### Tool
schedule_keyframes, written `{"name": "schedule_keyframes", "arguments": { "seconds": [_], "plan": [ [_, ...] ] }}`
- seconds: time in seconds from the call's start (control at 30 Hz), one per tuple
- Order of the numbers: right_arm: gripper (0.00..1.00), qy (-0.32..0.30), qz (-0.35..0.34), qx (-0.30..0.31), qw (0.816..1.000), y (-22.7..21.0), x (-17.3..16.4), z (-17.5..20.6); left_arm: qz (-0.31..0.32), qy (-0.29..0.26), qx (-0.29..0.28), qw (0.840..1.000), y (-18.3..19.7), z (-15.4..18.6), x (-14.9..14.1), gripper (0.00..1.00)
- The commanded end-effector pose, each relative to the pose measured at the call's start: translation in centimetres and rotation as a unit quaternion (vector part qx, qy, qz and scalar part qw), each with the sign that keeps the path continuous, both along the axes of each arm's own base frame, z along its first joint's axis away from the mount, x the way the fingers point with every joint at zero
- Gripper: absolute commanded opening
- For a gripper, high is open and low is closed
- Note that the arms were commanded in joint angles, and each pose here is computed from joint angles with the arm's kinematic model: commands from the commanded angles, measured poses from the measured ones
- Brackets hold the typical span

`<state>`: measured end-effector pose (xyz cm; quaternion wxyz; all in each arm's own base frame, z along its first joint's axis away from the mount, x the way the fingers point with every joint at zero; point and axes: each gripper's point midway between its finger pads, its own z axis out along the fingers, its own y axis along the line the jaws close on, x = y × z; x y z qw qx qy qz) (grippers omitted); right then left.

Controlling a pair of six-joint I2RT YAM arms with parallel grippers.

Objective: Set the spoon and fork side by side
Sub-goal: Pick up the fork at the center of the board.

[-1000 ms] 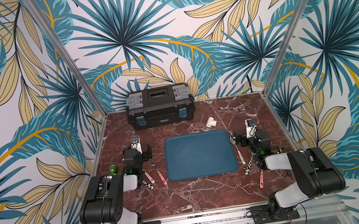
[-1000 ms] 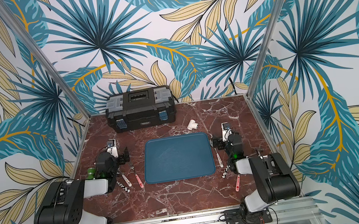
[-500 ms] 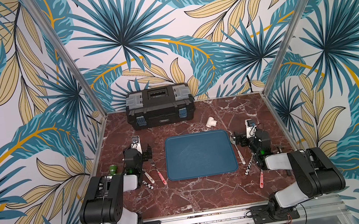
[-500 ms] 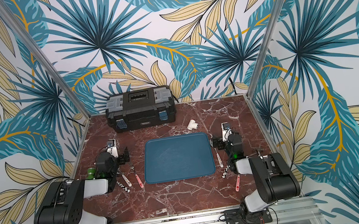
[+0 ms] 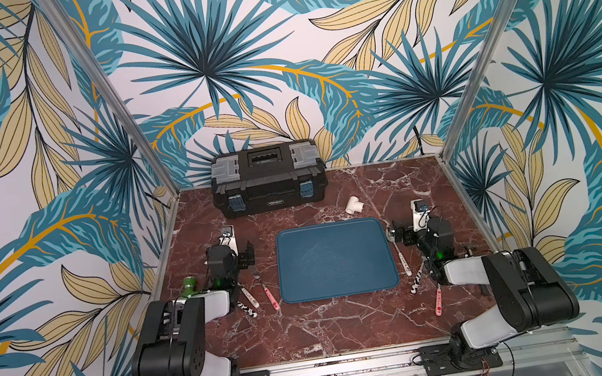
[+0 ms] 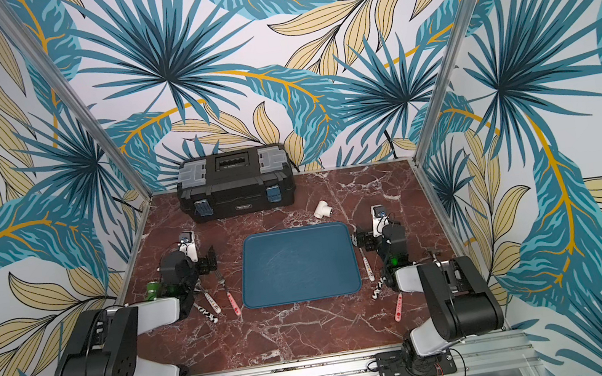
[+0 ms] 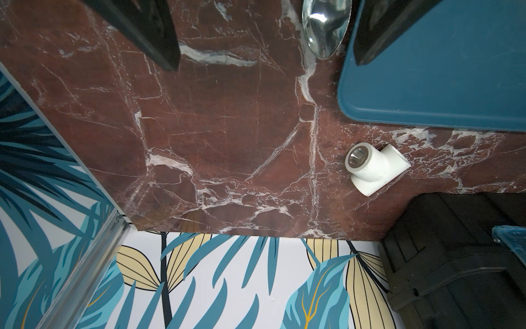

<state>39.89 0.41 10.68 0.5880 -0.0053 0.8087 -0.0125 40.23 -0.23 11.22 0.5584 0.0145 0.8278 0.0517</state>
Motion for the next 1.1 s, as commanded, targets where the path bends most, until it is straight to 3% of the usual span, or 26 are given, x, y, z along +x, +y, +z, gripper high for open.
{"name": "schedule_keyframes", "arguments": {
  "seconds": [0.0,0.1,0.17,0.23,0.33,0.43,0.57,0.67,0.73,0.8,0.83,0.87,0.9,0.93,0.97,1.0,1.03,1.07],
  "plan": [
    [0.99,0.001,-0.008,0.004,1.000,-0.3,0.1,0.1,0.002,-0.019,-0.005,1.000,-0.2,5.7,0.8,1.00],
    [0.99,0.002,-0.019,0.005,1.000,-0.7,0.2,0.1,0.019,-0.053,-0.031,0.998,-0.2,10.7,-0.2,1.00],
    [0.99,0.002,-0.023,0.006,1.000,-0.8,0.2,0.2,0.070,-0.068,-0.102,0.990,0.7,13.7,-1.3,1.00],
    [1.00,0.003,-0.023,0.005,1.000,-0.8,0.2,0.1,0.160,-0.048,-0.202,0.965,2.4,14.7,-3.4,1.00],
    [1.00,0.003,-0.023,0.005,1.000,-0.8,0.3,0.2,0.237,-0.029,-0.270,0.933,4.0,14.4,-6.2,1.00],
    [0.99,0.004,-0.036,0.003,0.999,-1.2,0.2,0.2,0.161,-0.005,-0.346,0.924,2.2,13.2,-5.4,1.00],
    [0.99,-0.001,-0.090,-0.011,0.996,-2.6,0.1,1.0,0.148,0.074,-0.333,0.928,1.1,11.9,-6.1,1.00],
    [1.00,0.052,-0.170,-0.034,0.983,-4.3,0.1,4.0,0.105,0.164,-0.325,0.925,-1.0,11.0,-7.1,1.00],
    [0.99,0.086,-0.200,-0.007,0.976,-4.7,0.2,7.0,0.103,0.206,-0.301,0.925,-1.3,10.0,-8.3,1.00],
    [0.99,0.082,-0.222,0.037,0.971,-4.7,0.0,10.5,0.111,0.224,-0.274,0.929,-1.2,9.4,-9.7,0.99],
    [0.99,0.058,-0.284,0.078,0.954,-6.1,-0.8,11.7,0.111,0.225,-0.265,0.931,-1.2,9.4,-10.3,0.93],
    [1.00,0.055,-0.373,0.136,0.916,-7.8,-3.0,11.5,0.113,0.223,-0.260,0.933,-1.3,9.4,-10.9,0.87],
    [0.99,0.073,-0.381,0.180,0.904,-7.8,-3.6,10.9,0.112,0.224,-0.262,0.932,-1.4,9.3,-11.4,0.84],
    [1.00,0.093,-0.328,0.191,0.921,-6.7,-2.7,10.7,0.112,0.224,-0.265,0.931,-1.4,9.2,-11.8,0.72],
    [0.91,0.101,-0.293,0.192,0.931,-5.7,-2.3,10.9,0.110,0.223,-0.267,0.931,-1.5,9.1,-12.1,0.32],
    [0.80,0.107,-0.281,0.200,0.933,-5.2,-2.5,10.6,0.114,0.223,-0.266,0.931,-1.4,8.9,-12.3,0.00],
    [0.70,0.107,-0.280,0.206,0.931,-5.1,-2.8,10.4,0.116,0.225,-0.268,0.929,-1.4,8.6,-12.5,0.00],
    [0.53,0.109,-0.281,0.208,0.931,-5.0,-3.1,10.0,0.105,0.230,-0.277,0.927,-1.9,8.3,-12.6,0.00]
  ]
}}
